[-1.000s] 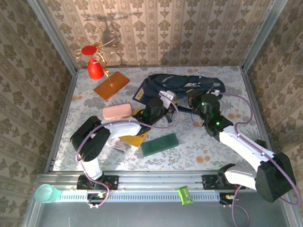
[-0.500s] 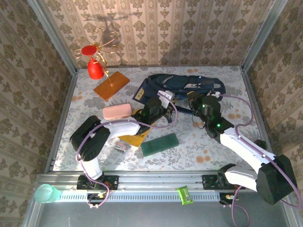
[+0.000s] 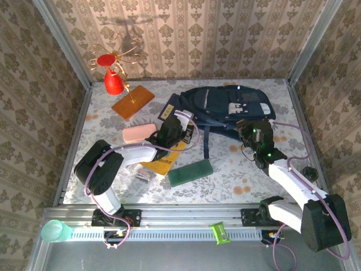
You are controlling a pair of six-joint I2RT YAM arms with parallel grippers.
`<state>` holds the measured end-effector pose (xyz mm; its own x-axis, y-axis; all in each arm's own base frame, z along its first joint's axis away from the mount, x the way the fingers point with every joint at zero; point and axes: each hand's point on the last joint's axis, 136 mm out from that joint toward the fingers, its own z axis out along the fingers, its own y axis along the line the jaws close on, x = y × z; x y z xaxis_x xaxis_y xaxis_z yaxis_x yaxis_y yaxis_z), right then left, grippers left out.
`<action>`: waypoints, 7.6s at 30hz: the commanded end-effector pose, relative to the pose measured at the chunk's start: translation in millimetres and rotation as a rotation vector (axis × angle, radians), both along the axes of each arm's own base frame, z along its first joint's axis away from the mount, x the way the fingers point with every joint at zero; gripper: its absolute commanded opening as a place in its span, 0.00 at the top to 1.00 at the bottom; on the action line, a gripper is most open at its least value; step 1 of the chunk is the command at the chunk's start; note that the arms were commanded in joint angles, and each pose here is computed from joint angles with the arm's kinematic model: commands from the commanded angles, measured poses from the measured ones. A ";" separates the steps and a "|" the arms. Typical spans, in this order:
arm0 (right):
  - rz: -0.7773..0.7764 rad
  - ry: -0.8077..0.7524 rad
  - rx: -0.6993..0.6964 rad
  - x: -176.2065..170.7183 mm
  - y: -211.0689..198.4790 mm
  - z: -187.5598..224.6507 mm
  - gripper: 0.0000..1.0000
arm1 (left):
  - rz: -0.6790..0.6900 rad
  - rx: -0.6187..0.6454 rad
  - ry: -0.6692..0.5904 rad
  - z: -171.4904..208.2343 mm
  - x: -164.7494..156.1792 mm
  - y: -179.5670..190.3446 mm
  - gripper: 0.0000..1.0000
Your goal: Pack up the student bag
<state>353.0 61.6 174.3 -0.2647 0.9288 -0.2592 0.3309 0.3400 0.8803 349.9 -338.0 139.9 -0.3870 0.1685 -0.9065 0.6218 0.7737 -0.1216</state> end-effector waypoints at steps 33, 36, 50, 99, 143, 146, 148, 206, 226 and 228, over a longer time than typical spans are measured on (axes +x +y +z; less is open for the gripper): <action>0.173 0.082 -0.218 31.1 -37.2 -4.5 0.92 | -0.401 0.279 0.074 -32.2 9.2 -29.7 0.36; 0.169 0.075 -0.223 31.4 -38.0 -0.4 0.92 | -0.461 0.252 0.103 -33.4 6.3 -34.7 0.36; 0.168 0.068 -0.208 35.3 -36.9 2.5 0.91 | -0.505 0.249 0.145 -50.5 17.9 -40.7 0.36; 0.170 0.091 -0.191 35.5 -35.9 -8.6 0.91 | -0.592 0.136 0.295 -67.9 11.9 -56.7 0.88; 0.145 0.201 -0.449 24.7 -87.7 -15.9 0.91 | -0.225 0.356 0.229 -79.8 41.6 -0.8 1.00; 0.180 0.240 -0.497 30.5 -94.1 -20.9 0.91 | -0.190 0.373 0.247 -82.4 41.6 5.2 1.00; 0.215 0.269 -0.527 37.8 -96.3 -25.3 0.90 | -0.215 0.361 0.266 -80.8 32.6 -0.4 1.00; 0.237 0.321 -0.319 -2.3 -59.3 -77.7 1.00 | -0.191 0.397 0.248 -81.4 -1.1 -20.6 1.00; 0.371 0.377 -0.366 52.1 -80.0 -60.8 0.90 | -0.352 0.227 0.338 -55.2 -63.4 -45.6 1.00; 0.379 0.426 -0.396 46.2 -84.7 -68.0 0.80 | -0.373 0.212 0.348 -56.2 -71.3 -54.7 1.00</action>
<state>393.8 -15.7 97.6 -0.6863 0.6559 -0.3142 0.4491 0.7221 0.5262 303.1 -381.6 82.5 -0.5095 0.5188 -0.6865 0.8005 0.5784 -0.1571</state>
